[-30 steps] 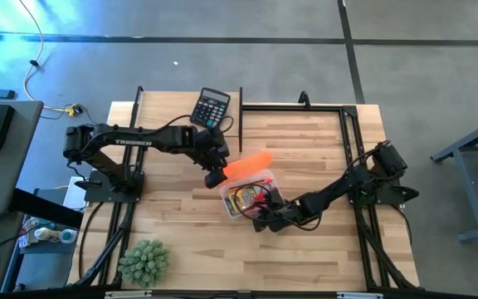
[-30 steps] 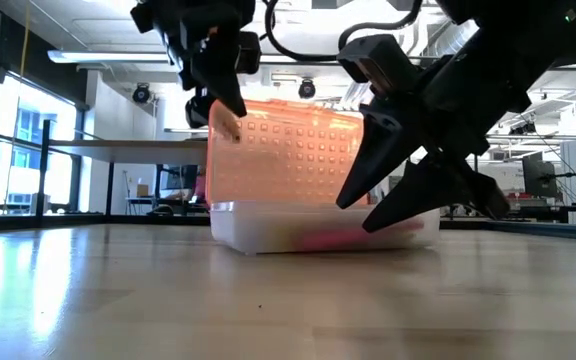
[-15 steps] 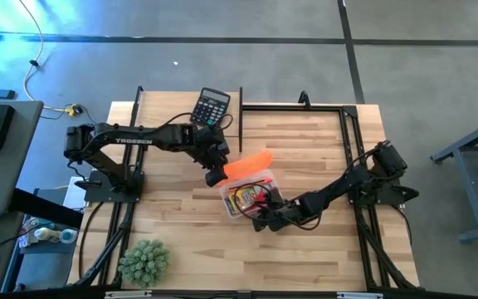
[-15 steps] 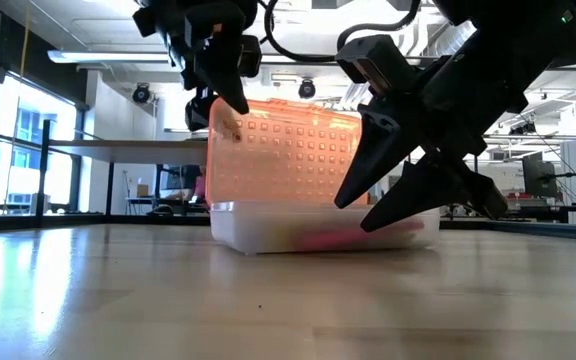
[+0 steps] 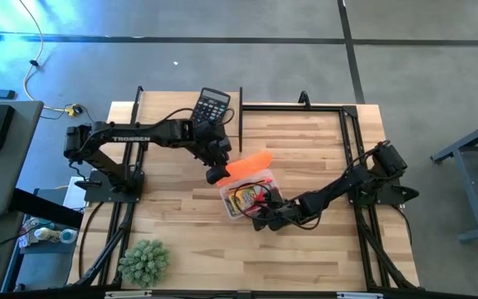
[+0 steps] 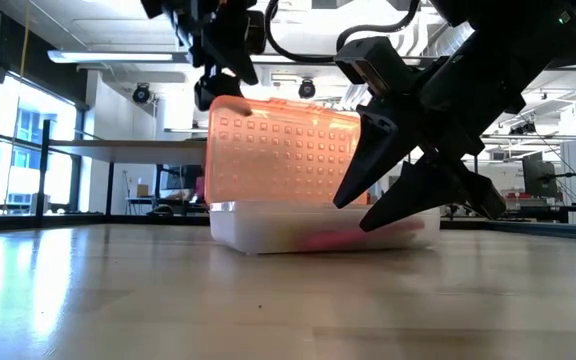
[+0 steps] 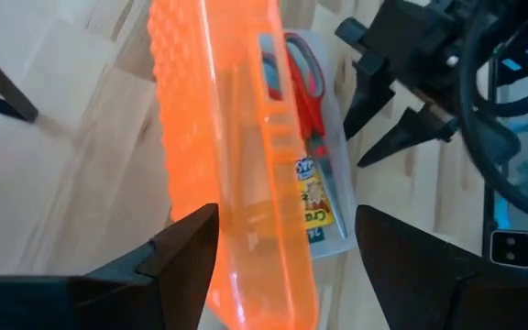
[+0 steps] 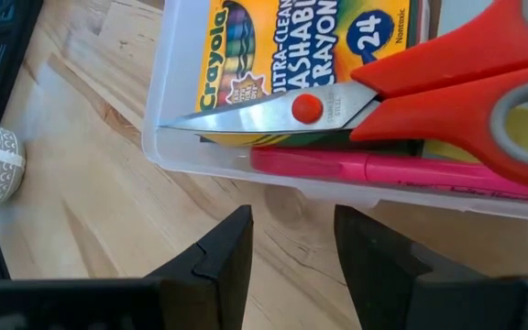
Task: Pack school essentials
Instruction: Close the supply box
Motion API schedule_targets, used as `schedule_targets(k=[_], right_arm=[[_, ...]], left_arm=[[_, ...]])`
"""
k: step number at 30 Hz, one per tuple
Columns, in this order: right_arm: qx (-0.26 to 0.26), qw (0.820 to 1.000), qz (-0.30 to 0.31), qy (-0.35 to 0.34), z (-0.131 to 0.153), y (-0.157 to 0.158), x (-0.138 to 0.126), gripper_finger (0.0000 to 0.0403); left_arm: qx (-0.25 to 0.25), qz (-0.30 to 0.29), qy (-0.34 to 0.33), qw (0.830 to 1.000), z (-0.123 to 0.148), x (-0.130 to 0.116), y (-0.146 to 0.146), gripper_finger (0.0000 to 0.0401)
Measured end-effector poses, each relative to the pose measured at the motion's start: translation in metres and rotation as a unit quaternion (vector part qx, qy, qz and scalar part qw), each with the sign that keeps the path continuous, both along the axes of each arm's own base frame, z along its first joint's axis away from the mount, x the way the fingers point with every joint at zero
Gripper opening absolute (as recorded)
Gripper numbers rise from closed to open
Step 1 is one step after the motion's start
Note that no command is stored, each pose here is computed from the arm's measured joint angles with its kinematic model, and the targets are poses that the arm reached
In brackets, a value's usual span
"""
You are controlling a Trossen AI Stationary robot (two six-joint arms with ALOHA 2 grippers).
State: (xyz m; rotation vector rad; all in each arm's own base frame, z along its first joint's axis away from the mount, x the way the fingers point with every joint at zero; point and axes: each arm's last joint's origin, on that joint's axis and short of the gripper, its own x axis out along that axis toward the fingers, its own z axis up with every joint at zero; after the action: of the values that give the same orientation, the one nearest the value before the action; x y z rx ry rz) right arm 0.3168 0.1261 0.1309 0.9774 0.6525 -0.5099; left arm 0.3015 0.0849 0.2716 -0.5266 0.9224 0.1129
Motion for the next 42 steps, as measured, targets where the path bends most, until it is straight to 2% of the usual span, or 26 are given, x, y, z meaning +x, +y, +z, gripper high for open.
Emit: schedule_targets(k=[13,24,35,42], right_arm=[[-0.004,1.000,-0.004,-0.002,0.000,0.000,0.000,0.0146],[-0.007,1.000,0.002,-0.006,0.001,0.000,0.001,0.0146],[0.048,0.997,0.058,0.010,0.003,0.008,-0.002,0.0146],[0.042,0.998,0.052,-0.023,0.038,0.012,-0.015,0.0146]], left_arm=[[-0.011,-0.041,0.034,0.999,-0.013,0.010,-0.024,0.0244],[-0.013,-0.068,0.035,0.997,-0.013,0.014,-0.047,0.0244],[-0.021,-0.049,0.039,0.998,-0.013,0.013,-0.047,0.0244],[0.023,-0.001,0.071,0.997,-0.015,0.012,-0.056,0.0244]])
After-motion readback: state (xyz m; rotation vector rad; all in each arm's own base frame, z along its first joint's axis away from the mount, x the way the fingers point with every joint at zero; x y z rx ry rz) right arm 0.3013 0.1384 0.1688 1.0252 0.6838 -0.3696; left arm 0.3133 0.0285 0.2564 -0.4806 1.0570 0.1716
